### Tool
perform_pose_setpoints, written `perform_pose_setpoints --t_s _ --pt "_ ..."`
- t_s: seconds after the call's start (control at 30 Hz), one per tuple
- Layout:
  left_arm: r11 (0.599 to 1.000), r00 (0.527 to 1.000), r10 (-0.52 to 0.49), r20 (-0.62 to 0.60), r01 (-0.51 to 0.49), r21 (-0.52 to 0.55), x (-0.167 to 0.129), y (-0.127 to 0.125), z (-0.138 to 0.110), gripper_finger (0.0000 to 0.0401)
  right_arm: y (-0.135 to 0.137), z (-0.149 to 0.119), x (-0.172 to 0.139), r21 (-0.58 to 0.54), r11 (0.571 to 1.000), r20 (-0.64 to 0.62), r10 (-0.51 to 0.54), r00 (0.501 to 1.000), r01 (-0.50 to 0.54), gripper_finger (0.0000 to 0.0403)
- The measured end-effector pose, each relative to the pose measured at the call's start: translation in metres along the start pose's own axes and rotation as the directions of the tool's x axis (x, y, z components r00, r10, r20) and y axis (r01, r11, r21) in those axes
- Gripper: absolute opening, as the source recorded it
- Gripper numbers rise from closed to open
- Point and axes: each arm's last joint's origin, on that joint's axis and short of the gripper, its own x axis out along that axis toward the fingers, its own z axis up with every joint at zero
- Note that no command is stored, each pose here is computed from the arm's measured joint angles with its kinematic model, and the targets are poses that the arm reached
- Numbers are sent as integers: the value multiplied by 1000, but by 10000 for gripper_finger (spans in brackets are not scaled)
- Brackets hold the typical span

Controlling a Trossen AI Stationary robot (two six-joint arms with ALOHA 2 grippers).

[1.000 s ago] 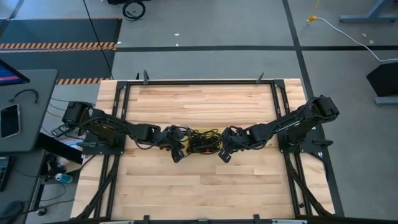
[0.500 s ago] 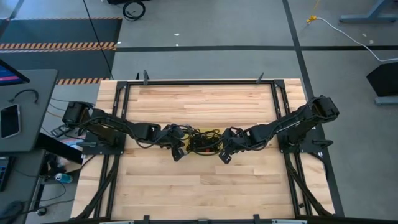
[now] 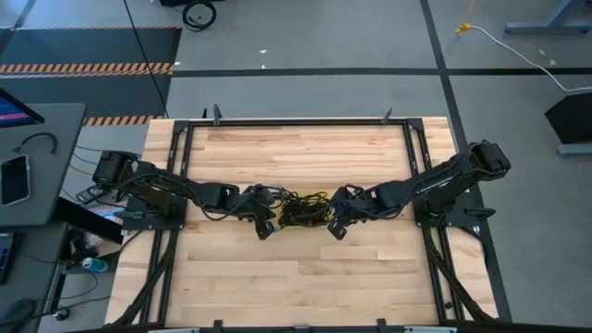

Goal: Pick and place USB-C Cables
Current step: Adjust the yellow bin, then return to Home Position

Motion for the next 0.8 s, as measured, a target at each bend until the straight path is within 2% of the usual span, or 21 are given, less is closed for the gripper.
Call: perform_pose_setpoints --t_s 0.2,0.4,0.57,0.73,0.8 --pt "999 997 42 -70 -42 7 -3 3 -7 2 -5 -3 -2 -11 999 -36 -41 998 41 8" --pt "999 995 40 -94 -38 26 -23 1 -10 2 -6 4 -24 12 1000 25 27 999 -28 6" --pt "998 998 48 -37 -46 49 -58 0 2 1 -14 14 -61 -5 997 184 71 980 -71 7" --pt "969 976 202 79 -211 131 -115 0 29 1 -29 23 -105 -39 992 356 125 926 -119 7" --pt "952 960 242 139 -262 156 -140 0 41 2 -36 25 -124 -46 989 431 147 890 -141 7"
